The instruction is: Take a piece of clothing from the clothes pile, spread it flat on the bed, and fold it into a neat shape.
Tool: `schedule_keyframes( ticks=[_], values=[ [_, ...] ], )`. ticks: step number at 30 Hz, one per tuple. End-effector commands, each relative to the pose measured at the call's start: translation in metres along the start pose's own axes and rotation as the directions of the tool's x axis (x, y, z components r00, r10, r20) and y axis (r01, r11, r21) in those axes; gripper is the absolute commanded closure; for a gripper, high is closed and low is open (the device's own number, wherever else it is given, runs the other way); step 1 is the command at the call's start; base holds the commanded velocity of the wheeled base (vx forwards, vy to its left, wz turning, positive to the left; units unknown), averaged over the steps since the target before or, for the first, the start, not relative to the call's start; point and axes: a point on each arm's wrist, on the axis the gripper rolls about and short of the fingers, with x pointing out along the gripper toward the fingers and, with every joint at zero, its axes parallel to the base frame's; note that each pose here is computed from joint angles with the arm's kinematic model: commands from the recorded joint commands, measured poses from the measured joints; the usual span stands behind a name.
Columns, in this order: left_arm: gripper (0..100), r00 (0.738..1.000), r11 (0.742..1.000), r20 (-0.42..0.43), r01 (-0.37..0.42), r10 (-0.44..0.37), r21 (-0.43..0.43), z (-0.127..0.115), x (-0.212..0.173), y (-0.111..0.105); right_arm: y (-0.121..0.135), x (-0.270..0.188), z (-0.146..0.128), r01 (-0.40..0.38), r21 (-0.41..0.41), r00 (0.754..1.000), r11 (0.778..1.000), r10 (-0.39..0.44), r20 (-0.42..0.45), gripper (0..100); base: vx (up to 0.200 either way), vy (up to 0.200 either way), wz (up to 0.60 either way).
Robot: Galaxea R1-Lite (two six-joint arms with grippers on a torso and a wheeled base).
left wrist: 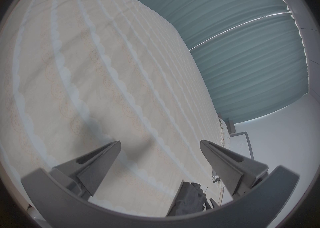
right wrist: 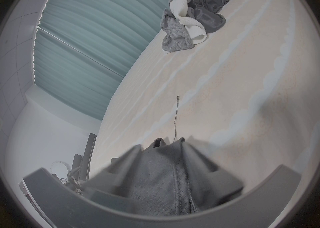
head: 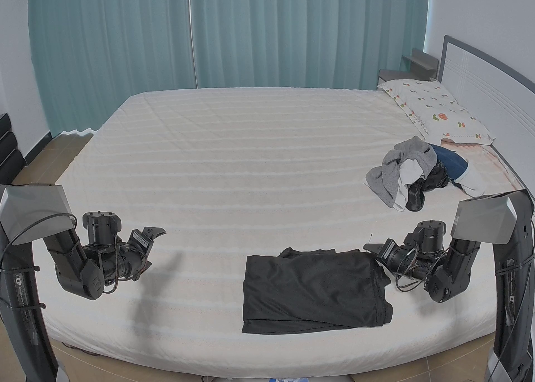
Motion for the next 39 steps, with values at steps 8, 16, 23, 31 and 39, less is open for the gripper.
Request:
schedule_keyframes(
  ticks=[8,16,23,31,39],
  values=[
    [0,1.000,1.000,0.000,0.000,0.000,-0.001,0.000,0.000,0.000,-0.003,0.001,0.004,-0.012,0.001,1.000,1.000,0.012,0.027,100,0.000,0.000,0.00],
    [0,1.000,1.000,0.000,0.000,0.000,-0.001,0.000,0.000,0.000,-0.008,0.002,0.012,-0.023,0.003,0.997,1.000,0.022,0.076,100,0.000,0.000,0.00],
    [0,1.000,1.000,0.000,0.000,0.000,-0.001,0.000,0.000,0.000,-0.012,0.010,0.022,0.004,0.040,0.988,0.999,-0.010,0.156,100,0.000,0.000,0.00],
    [0,1.000,1.000,0.002,-0.001,0.001,-0.001,0.000,0.000,0.000,-0.013,0.011,0.021,0.004,0.043,0.988,0.999,-0.011,0.152,100,0.000,0.000,0.00],
    [0,1.000,1.000,0.002,-0.001,0.001,-0.001,0.000,0.000,0.000,-0.014,0.010,0.023,-0.016,0.039,0.984,0.999,0.009,0.180,0,0.000,0.000,0.00]
  ],
)
